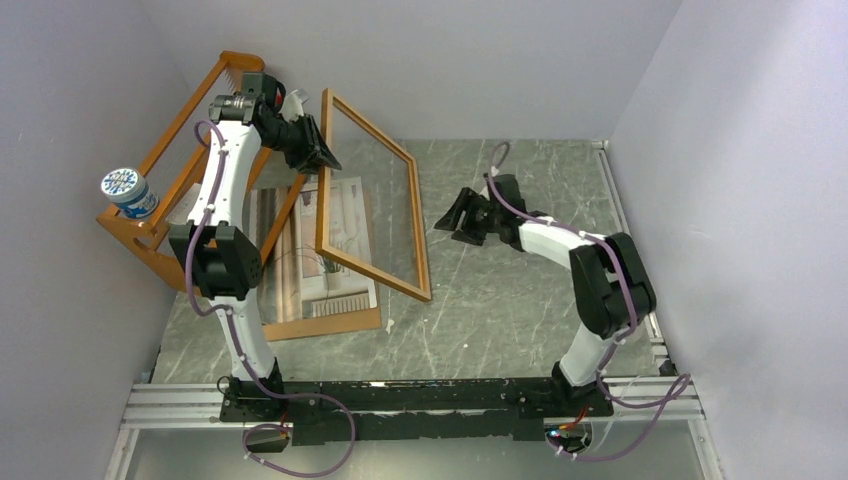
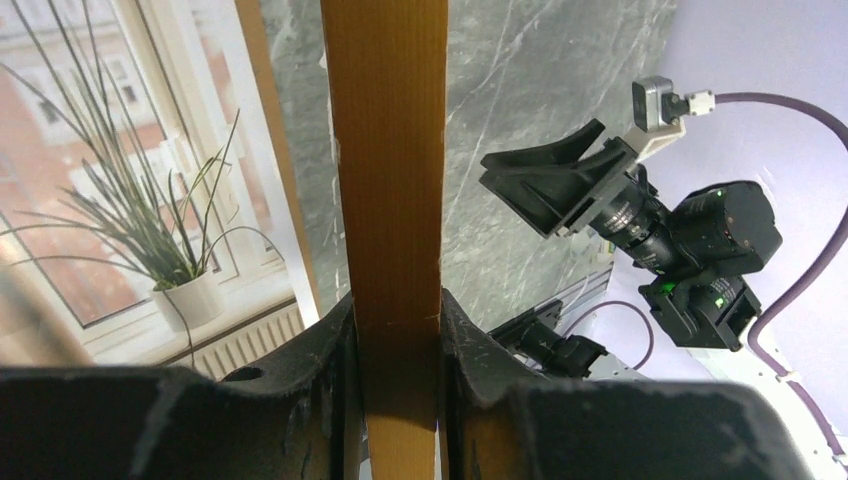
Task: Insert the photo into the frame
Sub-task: Adjust the photo frame item on the photo frame.
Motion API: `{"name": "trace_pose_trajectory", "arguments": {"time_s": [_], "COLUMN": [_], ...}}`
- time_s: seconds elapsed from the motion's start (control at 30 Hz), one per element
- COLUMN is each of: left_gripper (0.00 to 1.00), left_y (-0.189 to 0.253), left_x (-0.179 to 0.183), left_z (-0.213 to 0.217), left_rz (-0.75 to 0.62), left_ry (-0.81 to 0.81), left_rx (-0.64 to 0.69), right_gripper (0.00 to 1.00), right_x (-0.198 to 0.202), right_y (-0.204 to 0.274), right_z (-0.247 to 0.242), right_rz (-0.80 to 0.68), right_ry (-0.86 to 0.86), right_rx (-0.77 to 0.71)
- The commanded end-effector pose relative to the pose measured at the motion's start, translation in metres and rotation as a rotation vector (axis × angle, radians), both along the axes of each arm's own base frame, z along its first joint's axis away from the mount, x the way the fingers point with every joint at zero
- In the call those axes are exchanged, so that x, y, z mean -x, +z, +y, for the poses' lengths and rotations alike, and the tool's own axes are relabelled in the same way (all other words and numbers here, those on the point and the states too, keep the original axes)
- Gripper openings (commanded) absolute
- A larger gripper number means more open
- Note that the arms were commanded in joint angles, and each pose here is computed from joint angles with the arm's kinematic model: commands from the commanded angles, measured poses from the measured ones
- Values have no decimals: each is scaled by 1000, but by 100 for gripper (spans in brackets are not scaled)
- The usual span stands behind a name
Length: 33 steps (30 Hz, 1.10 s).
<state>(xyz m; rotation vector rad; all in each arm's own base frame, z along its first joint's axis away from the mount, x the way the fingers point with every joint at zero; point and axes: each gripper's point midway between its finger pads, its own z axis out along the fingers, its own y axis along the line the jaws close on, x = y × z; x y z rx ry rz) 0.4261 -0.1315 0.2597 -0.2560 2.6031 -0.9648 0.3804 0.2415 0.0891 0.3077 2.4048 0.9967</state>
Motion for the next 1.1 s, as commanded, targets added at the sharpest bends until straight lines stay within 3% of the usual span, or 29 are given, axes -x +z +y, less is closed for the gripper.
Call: {"name": "trace_pose_trajectory", "arguments": {"time_s": [0.0, 0.2, 0.47, 0.67, 0.9, 1.07], "left_gripper": [3, 3, 6, 10, 22, 43], "left_y": [53, 59, 57, 51, 48, 46], "left_x": [20, 25, 25, 23, 21, 18], "left_z": [3, 4, -3, -4, -8, -12], "left_rz": [-145, -161, -141, -116, -104, -99], "left_ry": [-10, -21, -30, -27, -25, -18], "left_rx": [-42, -45, -6, 7, 35, 70], "right_gripper": [58, 57, 63, 57, 44, 32], "right_x": [-9, -15, -19, -15, -12, -10], "right_y": [-13, -23, -43, -52, -57, -65], "right_z": [11, 41, 66, 76, 84, 82], "right_rz": [8, -1, 29, 53, 71, 96], "right_ry": [33, 125, 208, 239, 266, 259], "right_rx": [125, 168, 135, 109, 89, 100]}}
